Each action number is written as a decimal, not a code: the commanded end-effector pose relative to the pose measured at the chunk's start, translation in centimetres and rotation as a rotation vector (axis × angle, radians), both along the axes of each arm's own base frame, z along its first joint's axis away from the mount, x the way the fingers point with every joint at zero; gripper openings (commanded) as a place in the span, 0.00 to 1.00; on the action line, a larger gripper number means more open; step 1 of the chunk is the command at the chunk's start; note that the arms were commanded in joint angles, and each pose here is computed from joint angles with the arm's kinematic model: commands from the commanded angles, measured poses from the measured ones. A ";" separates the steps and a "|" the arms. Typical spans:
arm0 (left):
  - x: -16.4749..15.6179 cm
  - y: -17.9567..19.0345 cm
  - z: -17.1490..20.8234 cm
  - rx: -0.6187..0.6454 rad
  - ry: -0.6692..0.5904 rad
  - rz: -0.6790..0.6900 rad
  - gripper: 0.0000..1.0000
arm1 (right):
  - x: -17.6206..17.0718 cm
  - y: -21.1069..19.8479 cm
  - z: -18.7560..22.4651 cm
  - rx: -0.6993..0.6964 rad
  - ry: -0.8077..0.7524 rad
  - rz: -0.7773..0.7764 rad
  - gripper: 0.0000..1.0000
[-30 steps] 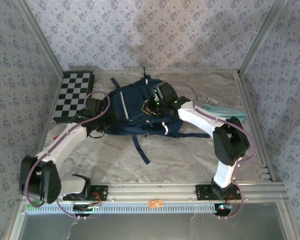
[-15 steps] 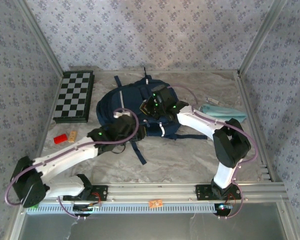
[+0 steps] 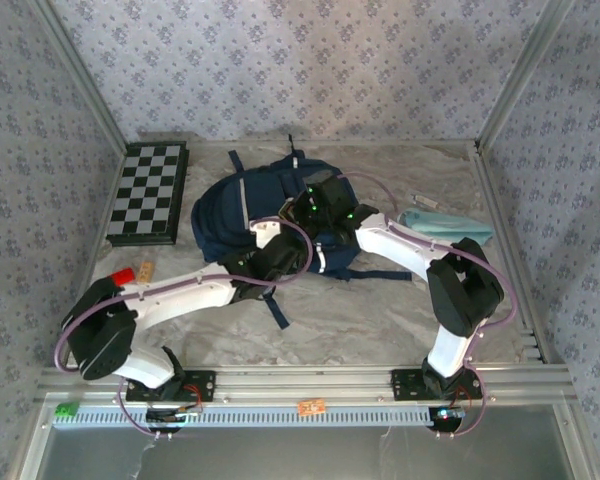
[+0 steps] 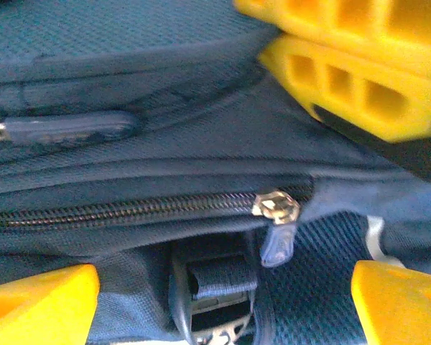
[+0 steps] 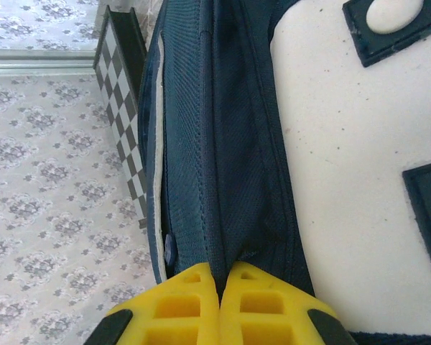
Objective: Pack the student bag
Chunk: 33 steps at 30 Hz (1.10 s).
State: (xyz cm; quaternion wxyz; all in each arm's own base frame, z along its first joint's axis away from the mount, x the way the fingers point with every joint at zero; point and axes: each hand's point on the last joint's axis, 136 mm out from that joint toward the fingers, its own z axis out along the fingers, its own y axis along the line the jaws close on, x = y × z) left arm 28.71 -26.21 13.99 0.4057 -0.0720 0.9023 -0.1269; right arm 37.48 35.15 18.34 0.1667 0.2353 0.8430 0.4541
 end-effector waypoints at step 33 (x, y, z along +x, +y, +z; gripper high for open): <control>0.7 -0.1 3.5 0.070 -0.056 -0.029 0.61 | 1.1 1.2 10.4 0.244 -0.103 -0.034 0.00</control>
